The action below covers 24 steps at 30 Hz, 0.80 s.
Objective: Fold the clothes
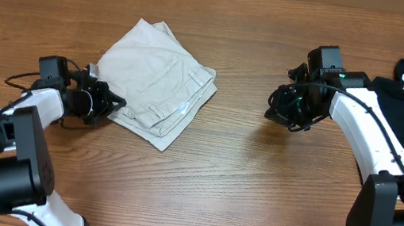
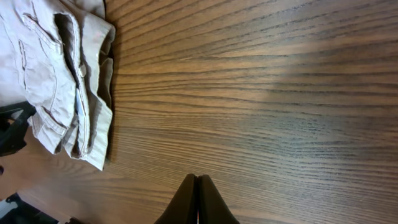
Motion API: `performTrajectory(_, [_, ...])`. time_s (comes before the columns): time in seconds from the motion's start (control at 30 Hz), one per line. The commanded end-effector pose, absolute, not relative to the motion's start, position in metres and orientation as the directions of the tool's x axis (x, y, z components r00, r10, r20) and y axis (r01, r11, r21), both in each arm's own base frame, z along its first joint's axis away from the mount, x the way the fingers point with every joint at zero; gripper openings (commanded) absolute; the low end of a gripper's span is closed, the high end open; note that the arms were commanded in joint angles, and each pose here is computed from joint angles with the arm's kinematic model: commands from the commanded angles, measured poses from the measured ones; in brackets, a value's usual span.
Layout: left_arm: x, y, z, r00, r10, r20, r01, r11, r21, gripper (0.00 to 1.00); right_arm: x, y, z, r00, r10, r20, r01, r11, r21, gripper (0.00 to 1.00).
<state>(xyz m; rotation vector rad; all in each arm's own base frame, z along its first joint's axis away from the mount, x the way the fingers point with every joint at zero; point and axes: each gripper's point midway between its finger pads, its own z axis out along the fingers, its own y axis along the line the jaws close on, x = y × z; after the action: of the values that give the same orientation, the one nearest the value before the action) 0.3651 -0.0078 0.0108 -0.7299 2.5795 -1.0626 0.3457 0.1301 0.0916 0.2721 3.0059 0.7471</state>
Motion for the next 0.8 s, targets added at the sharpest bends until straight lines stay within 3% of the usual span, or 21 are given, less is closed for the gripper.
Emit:
performTrajectory(0.0, [0.361, -0.006, 0.002, -0.837, -0.547, -0.016, -0.375, 0.595, -0.710, 0.04, 0.346, 0.131, 0.093, -0.986, 0.169, 0.011, 0.154, 0.868, 0.471, 0.04])
performTrajectory(0.2, [0.375, -0.020, 0.076, -0.854, -0.508, -0.113, -0.252, 0.594, -0.764, 0.04, 0.343, 0.130, 0.092, -0.985, 0.170, 0.024, 0.161, 0.869, 0.468, 0.04])
performTrajectory(0.37, [0.360, -0.058, 0.120, -0.883, -0.420, -0.211, -0.147, 0.674, -0.724, 0.04, 0.344, 0.131, 0.093, -0.985, 0.170, 0.017, 0.158, 0.869, 0.470, 0.04])
performTrajectory(0.57, [0.353, -0.080, 0.093, -0.907, -0.386, -0.167, -0.202, 0.747, -0.633, 0.06, 0.344, 0.130, 0.093, -0.985, 0.170, 0.017, 0.158, 0.869, 0.470, 0.04])
performTrajectory(0.77, [0.359, -0.079, 0.049, -0.918, -0.383, -0.102, -0.249, 0.758, -0.602, 0.06, 0.344, 0.130, 0.093, -0.985, 0.170, 0.018, 0.158, 0.869, 0.469, 0.04])
